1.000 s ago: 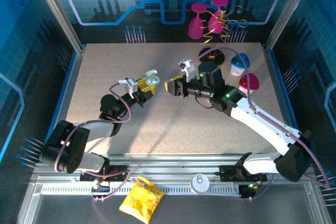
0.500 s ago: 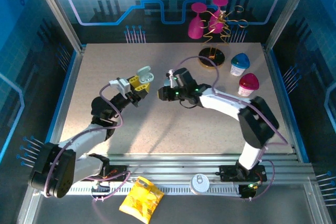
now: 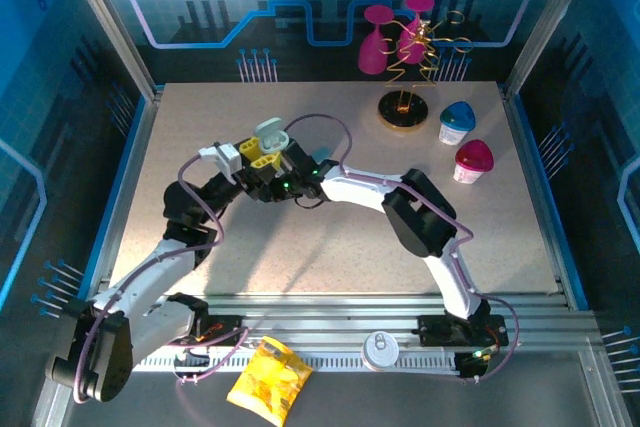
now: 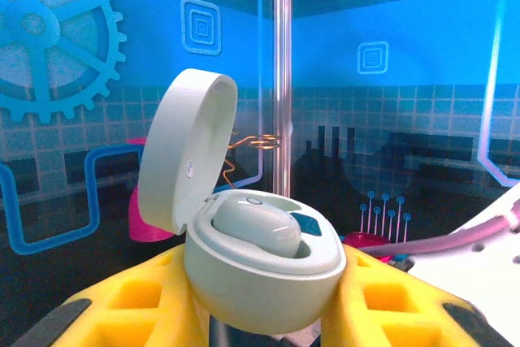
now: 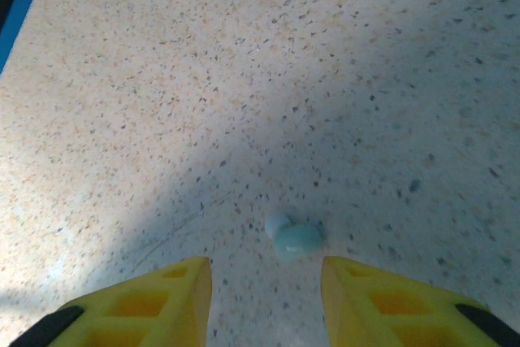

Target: Insert wireless bluetooth earbuds into charging case

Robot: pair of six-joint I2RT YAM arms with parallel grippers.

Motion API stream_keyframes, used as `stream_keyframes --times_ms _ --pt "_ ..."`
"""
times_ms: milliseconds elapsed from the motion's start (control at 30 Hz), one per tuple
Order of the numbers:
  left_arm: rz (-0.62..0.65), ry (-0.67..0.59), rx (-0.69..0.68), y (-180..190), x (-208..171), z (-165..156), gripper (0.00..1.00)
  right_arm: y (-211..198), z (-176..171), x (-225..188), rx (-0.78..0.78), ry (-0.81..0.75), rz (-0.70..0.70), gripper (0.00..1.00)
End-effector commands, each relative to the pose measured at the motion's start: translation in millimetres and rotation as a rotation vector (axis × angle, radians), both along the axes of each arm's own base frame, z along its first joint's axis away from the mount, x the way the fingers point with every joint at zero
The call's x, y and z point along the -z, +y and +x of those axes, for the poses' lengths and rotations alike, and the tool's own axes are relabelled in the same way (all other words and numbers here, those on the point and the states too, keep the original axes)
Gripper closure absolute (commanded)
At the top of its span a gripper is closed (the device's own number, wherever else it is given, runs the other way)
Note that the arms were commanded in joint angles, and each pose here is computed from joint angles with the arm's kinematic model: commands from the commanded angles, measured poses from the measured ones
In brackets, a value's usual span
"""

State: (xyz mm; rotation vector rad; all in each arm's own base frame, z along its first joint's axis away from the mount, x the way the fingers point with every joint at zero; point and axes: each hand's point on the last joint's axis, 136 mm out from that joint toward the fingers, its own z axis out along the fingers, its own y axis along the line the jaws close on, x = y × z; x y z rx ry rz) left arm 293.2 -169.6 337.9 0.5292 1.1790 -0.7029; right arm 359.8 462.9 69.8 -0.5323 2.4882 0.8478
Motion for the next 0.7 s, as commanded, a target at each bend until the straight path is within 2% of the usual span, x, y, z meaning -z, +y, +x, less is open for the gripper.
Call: stream_keyframes --times_ms 0,267,333,667 --pt "0.009 -0.034 -0.034 5.3 -11.6 1.7 0.67 2.7 -1.5 16.2 0.007 0.022 -0.077 0.64" --pt "0.032 -0.034 -0.044 5.6 -8.0 1.4 0.67 6.3 -10.4 30.2 0.023 0.101 -0.111 0.66" --pt "0.036 -0.032 -0.048 5.9 -5.8 1.8 0.67 5.8 -12.1 47.3 0.023 0.128 -0.133 0.66" --pt "0.029 -0.031 -0.074 9.9 -4.6 2.6 0.67 15.5 -11.4 60.1 0.015 0.174 -0.132 0.69"
